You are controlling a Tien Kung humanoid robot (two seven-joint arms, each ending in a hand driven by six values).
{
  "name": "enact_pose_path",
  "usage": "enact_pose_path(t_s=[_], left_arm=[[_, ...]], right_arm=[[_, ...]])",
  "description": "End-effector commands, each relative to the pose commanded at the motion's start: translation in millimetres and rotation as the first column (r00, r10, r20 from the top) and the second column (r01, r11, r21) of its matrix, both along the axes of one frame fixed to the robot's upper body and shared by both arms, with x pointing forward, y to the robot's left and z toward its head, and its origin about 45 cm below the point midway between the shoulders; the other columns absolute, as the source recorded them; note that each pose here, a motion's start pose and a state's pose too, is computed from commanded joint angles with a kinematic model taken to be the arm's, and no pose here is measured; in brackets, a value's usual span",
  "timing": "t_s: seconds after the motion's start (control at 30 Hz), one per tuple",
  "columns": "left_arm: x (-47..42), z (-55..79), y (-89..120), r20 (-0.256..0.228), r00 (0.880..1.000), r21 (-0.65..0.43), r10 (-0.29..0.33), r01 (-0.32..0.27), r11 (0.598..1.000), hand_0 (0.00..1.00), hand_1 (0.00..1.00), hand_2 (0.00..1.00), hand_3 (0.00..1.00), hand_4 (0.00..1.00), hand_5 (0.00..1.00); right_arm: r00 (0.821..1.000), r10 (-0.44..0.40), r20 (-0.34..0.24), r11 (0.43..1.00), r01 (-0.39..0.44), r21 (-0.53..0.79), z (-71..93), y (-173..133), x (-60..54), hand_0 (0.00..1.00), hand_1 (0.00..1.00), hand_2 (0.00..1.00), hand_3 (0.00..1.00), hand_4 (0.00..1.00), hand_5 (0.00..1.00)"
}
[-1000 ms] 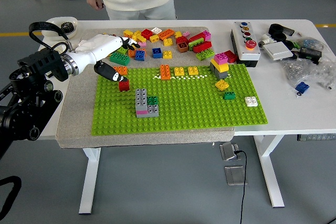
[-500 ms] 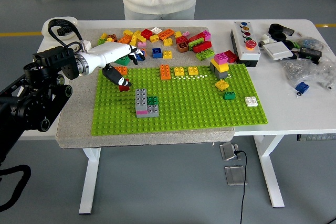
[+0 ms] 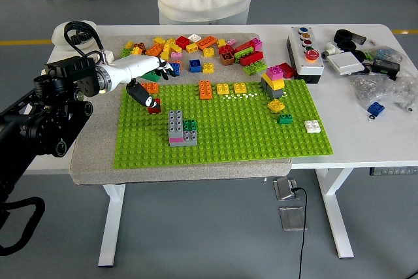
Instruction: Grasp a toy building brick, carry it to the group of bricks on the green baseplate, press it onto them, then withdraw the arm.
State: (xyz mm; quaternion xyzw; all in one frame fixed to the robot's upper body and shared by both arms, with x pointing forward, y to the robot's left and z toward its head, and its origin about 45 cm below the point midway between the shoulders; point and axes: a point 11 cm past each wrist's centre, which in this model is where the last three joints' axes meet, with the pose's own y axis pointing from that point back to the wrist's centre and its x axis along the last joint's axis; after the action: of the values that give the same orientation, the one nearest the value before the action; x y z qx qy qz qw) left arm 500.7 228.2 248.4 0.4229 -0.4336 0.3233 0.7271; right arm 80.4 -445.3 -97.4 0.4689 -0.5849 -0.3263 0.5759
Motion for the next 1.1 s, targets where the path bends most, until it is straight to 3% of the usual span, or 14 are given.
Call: enact_pose_path(t_s=[0.17, 0.2, 0.37, 0.4, 0.77, 0.97, 1.0, 1.1], left_arm=[[1.5, -1.9, 2.0, 0.003, 1.000, -0.002, 0.015, -0.015, 1.000, 0.782, 0.763, 0.718, 0.753, 0.945, 0.141], [1.7, -1.9, 2.2, 0.004, 1.000, -0.002, 0.016, -0.016, 1.000, 0.760, 0.730, 0.607, 0.634, 0.570, 0.002], [3.8, -1.4, 3.4, 0.015, 0.999, -0.004, 0.030, -0.030, 1.000, 0.760, 0.730, 0.607, 0.634, 0.570, 0.002], [4.0, -1.3, 3.5, 0.016, 0.999, -0.004, 0.031, -0.031, 1.000, 0.686, 0.681, 0.552, 0.565, 0.416, 0.002], [6.3, -1.1, 4.9, 0.015, 0.999, -0.007, 0.045, -0.045, 0.999, 0.695, 0.673, 0.550, 0.553, 0.411, 0.002], [5.3, -4.2, 3.2, -0.026, 0.999, -0.011, 0.041, -0.041, 0.999, 0.721, 0.677, 0.557, 0.566, 0.436, 0.002], [4.7, -5.8, 2.5, -0.042, 0.998, -0.011, 0.039, -0.039, 0.999, 0.763, 0.735, 0.615, 0.662, 0.611, 0.008], [4.4, -7.8, 2.0, -0.057, 0.998, -0.010, 0.039, -0.040, 0.999, 0.763, 0.735, 0.615, 0.662, 0.611, 0.008]], right_arm=[[1.000, 0.003, -0.003, 1.000, -0.003, 0.000, -0.2, 0.1, -1.0, 0.744, 0.637, 0.680, 0.630, 0.845, 0.563], [1.000, 0.003, -0.004, 1.000, -0.003, 0.000, -0.2, 0.1, -1.0, 0.744, 0.637, 0.680, 0.628, 0.846, 0.562], [1.000, 0.006, -0.003, 1.000, -0.006, 0.000, -0.1, 0.2, -0.4, 0.744, 0.637, 0.680, 0.628, 0.846, 0.562], [1.000, 0.006, -0.003, 1.000, -0.006, 0.000, -0.1, 0.2, -0.3, 0.744, 0.637, 0.680, 0.627, 0.847, 0.561], [1.000, 0.001, 0.000, 1.000, -0.001, -0.001, 0.1, -0.3, 0.0, 0.744, 0.636, 0.680, 0.627, 0.848, 0.563], [1.000, 0.000, 0.002, 1.000, 0.000, -0.001, 0.2, -0.4, 0.4, 0.744, 0.637, 0.680, 0.628, 0.848, 0.563], [1.000, 0.000, 0.002, 1.000, 0.000, -0.001, 0.2, -0.4, 0.4, 0.744, 0.637, 0.680, 0.629, 0.849, 0.563], [1.000, 0.000, 0.003, 1.000, 0.000, 0.000, 0.2, -0.1, 0.7, 0.744, 0.637, 0.680, 0.629, 0.849, 0.563]])
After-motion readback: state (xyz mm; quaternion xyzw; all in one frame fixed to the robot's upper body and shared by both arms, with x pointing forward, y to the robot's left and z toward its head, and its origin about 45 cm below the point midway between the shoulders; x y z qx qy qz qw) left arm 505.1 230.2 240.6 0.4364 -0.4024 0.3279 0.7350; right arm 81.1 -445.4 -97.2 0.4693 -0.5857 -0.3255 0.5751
